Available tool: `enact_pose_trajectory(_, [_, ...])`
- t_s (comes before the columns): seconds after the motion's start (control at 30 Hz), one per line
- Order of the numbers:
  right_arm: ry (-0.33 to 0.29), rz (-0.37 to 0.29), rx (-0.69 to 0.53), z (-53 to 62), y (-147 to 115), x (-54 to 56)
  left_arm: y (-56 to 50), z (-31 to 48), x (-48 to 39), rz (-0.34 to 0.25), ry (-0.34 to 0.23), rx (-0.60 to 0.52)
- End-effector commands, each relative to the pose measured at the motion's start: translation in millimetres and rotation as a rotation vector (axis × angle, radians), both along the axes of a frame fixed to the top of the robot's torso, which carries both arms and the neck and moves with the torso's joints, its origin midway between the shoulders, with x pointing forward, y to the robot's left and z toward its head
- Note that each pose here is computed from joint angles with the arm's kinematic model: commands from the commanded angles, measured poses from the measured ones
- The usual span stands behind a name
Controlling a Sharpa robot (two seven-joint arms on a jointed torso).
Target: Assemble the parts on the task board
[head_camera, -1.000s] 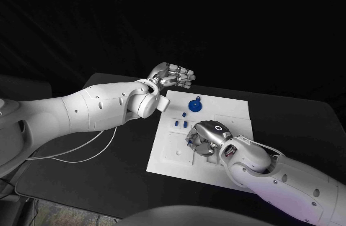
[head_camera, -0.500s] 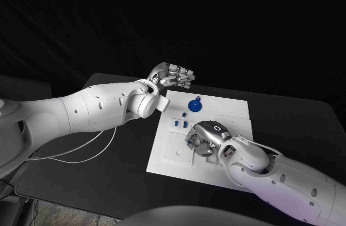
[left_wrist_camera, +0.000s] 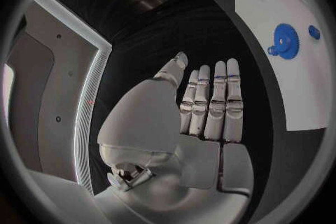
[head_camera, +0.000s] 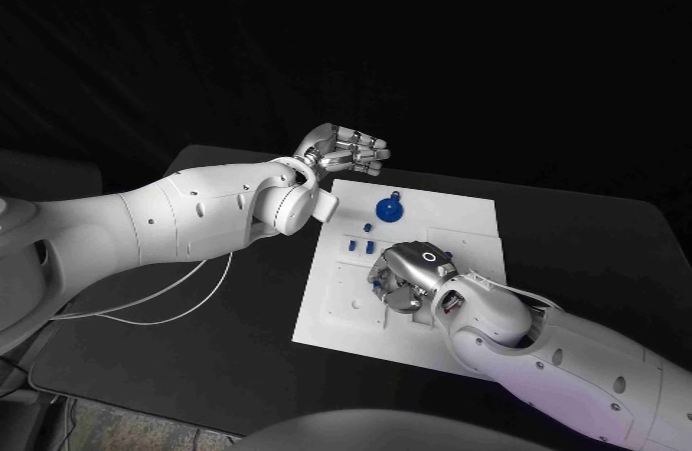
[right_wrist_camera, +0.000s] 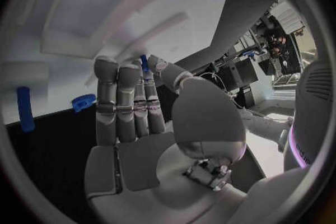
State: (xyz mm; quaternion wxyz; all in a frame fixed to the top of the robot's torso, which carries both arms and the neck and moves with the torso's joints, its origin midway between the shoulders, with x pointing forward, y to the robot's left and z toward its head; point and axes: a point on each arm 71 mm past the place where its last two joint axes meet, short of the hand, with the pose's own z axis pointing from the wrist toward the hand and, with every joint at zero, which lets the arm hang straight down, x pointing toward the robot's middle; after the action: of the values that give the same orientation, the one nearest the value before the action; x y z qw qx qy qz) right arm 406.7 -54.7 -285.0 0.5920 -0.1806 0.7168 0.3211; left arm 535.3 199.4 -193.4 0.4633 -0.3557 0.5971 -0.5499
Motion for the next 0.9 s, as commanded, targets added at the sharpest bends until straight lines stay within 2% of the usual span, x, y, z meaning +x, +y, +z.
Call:
enact_pose_trajectory(0.03, [0.019, -0.014, -0.042, -8.6, -3.7, -1.2, -2.0, 1.0, -0.1, -0.015, 0.002, -0.009])
enact_pose_trajectory(0.37, [-0.003, -0.027, 0.036, -3.0, -5.6, -1.7, -0.9, 0.6, 0.1, -0.018, 0.007, -0.007])
enact_pose_trajectory(0.63, [-0.013, -0.039, 0.084, 5.3, -12.7, -6.0, 1.3, 0.2, 0.5, -0.019, 0.01, -0.003])
enact_pose_trajectory(0.77, [-0.004, -0.053, 0.116, 14.5, -21.3, -4.9, 2.9, 0.0, 0.7, -0.017, 0.01, -0.001])
enact_pose_trajectory(0.9, [0.017, -0.081, 0.153, 30.9, -37.7, 2.7, 5.2, -0.2, 1.0, -0.014, 0.011, 0.0])
